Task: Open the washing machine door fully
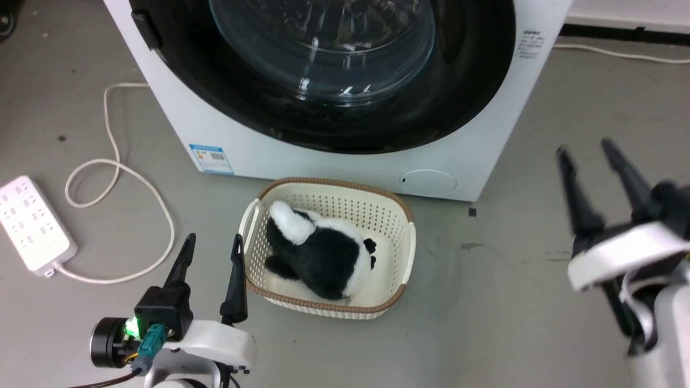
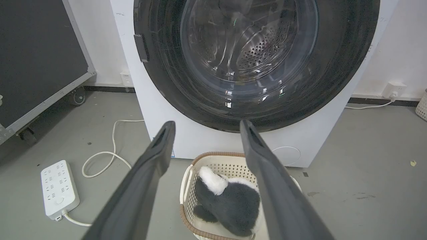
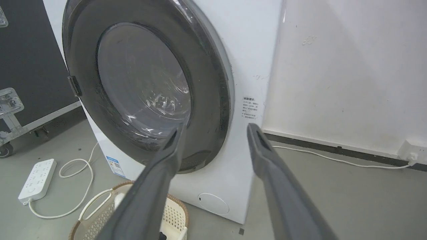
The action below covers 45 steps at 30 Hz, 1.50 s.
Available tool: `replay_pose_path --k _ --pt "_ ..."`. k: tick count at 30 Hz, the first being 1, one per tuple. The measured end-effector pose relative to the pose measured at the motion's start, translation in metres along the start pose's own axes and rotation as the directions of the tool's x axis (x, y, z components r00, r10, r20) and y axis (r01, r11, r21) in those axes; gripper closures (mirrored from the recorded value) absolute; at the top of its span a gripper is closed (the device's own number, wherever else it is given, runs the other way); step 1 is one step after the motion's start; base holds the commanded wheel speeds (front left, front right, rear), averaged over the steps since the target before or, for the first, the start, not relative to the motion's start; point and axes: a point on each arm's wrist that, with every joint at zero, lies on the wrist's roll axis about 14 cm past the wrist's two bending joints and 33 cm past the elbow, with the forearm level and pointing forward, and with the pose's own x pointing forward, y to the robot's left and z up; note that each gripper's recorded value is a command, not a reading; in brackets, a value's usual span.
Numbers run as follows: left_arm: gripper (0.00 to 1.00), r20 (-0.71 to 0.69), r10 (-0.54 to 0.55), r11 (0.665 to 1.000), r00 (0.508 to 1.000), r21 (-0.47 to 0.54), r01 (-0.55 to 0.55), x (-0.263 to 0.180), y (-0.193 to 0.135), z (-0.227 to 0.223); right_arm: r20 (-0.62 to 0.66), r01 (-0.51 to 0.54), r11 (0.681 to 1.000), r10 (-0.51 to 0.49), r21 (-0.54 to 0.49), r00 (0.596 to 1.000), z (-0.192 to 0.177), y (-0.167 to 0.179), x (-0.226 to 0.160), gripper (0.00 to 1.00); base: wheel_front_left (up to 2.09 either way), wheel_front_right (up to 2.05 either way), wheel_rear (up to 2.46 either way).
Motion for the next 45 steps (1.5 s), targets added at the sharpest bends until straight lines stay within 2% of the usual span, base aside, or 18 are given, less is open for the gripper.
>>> replay_pose_path --k 9,11,21,23,24,30,35,45 --pt "0.0 -0.008 0.019 1.0 1.0 -0.009 -0.019 0.005 0.004 -0.007 -0.002 0.028 0.99 -0.028 0.14 1.0 0.002 -0.011 0.041 1.0 0.0 0.0 0.0" --pt "0.0 -0.005 0.025 1.0 1.0 -0.009 -0.025 0.008 0.006 -0.008 -0.046 0.059 0.963 -0.049 0.262 0.998 -0.005 -0.019 0.063 1.0 0.0 0.0 0.0" --pt "0.0 -0.005 0.043 0.999 0.999 -0.008 -0.043 0.015 0.011 -0.014 -0.15 0.109 0.881 -0.044 0.46 0.988 -0.024 -0.027 0.105 1.0 0.0 0.0 0.0" --pt "0.0 -0.008 0.053 0.999 0.999 -0.009 -0.053 0.016 0.013 -0.016 -0.171 0.121 0.859 -0.039 0.497 0.985 -0.028 -0.029 0.113 1.0 0.0 0.0 0.0" --pt "0.0 -0.015 0.059 0.998 0.998 -0.009 -0.06 0.016 0.015 -0.019 -0.204 0.136 0.825 -0.026 0.549 0.979 -0.033 -0.03 0.125 1.0 0.0 0.0 0.0" --pt "0.0 -0.009 0.064 0.998 0.998 -0.011 -0.064 0.02 0.016 -0.021 -0.257 0.156 0.765 0.013 0.625 0.966 -0.041 -0.028 0.149 1.0 0.0 0.0 0.0" --pt "0.0 -0.016 0.079 0.997 0.997 -0.013 -0.079 0.02 0.019 -0.024 -0.303 0.162 0.75 0.054 0.642 0.952 -0.048 -0.024 0.167 1.0 0.0 0.0 0.0" --pt "0.0 -0.011 0.107 0.994 0.994 -0.024 -0.107 0.019 0.025 -0.025 -0.336 0.168 0.668 0.13 0.725 0.933 -0.054 -0.008 0.195 1.0 0.0 0.0 0.0"
